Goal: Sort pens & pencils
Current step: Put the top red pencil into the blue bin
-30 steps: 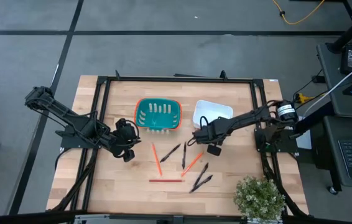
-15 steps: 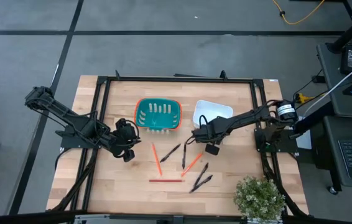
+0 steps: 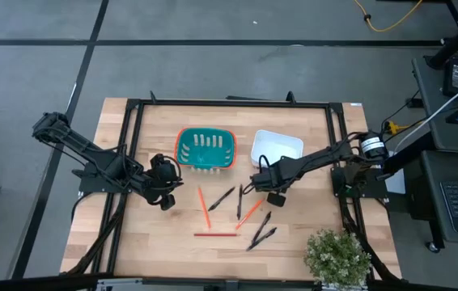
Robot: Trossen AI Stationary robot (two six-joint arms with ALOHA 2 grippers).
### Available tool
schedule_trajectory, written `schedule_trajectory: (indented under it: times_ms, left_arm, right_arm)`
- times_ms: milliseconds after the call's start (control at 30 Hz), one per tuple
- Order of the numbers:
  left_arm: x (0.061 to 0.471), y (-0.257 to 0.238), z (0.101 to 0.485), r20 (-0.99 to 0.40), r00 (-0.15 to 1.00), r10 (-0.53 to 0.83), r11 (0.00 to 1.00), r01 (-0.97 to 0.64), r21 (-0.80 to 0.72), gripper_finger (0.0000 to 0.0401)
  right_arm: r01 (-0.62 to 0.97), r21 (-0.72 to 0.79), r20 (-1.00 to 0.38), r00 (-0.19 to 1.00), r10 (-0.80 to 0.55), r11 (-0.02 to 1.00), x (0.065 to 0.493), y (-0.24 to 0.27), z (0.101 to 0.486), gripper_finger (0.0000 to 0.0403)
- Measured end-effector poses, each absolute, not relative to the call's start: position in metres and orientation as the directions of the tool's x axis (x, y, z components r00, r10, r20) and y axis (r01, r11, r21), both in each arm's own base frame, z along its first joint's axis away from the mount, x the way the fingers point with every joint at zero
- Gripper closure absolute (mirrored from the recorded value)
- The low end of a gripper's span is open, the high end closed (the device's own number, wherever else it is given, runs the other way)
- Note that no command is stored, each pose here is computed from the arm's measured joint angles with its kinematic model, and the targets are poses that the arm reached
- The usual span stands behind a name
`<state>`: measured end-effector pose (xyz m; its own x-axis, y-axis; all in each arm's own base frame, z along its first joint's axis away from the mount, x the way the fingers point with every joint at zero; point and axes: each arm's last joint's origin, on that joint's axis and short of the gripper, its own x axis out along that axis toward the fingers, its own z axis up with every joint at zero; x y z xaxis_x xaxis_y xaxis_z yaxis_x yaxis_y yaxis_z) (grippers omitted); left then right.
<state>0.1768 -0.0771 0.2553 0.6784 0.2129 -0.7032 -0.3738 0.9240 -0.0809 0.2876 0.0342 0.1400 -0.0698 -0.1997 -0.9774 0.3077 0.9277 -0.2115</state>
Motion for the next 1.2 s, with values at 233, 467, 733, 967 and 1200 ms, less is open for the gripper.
schedule_trajectory:
  times_ms: [233,467,733,967,1200]
  left_arm:
    - [0.176,-0.076,0.254,-0.711,0.668,0.218,0.925,-0.375,-0.068,0.0345]
    - [0.176,-0.076,0.255,-0.707,0.670,0.225,0.923,-0.378,-0.064,0.0345]
    - [0.176,-0.076,0.255,-0.707,0.670,0.226,0.923,-0.379,-0.064,0.0345]
    - [0.176,-0.076,0.255,-0.707,0.670,0.226,0.923,-0.379,-0.065,0.0345]
    - [0.176,-0.076,0.255,-0.707,0.671,0.226,0.923,-0.379,-0.065,0.0345]
  right_arm:
    - [0.329,-0.192,-0.981,-0.064,-0.181,0.925,0.282,0.024,0.129,0.0312]
    - [0.316,-0.183,-0.983,-0.070,-0.170,0.931,0.282,0.019,0.128,0.0312]
    - [0.338,-0.180,-0.983,-0.080,-0.163,0.924,0.281,0.018,0.128,0.0312]
    - [0.341,-0.192,-0.981,-0.103,-0.166,0.921,0.284,0.018,0.133,0.0312]
    - [0.345,-0.247,-0.964,-0.180,-0.194,0.906,0.277,0.013,0.135,0.0312]
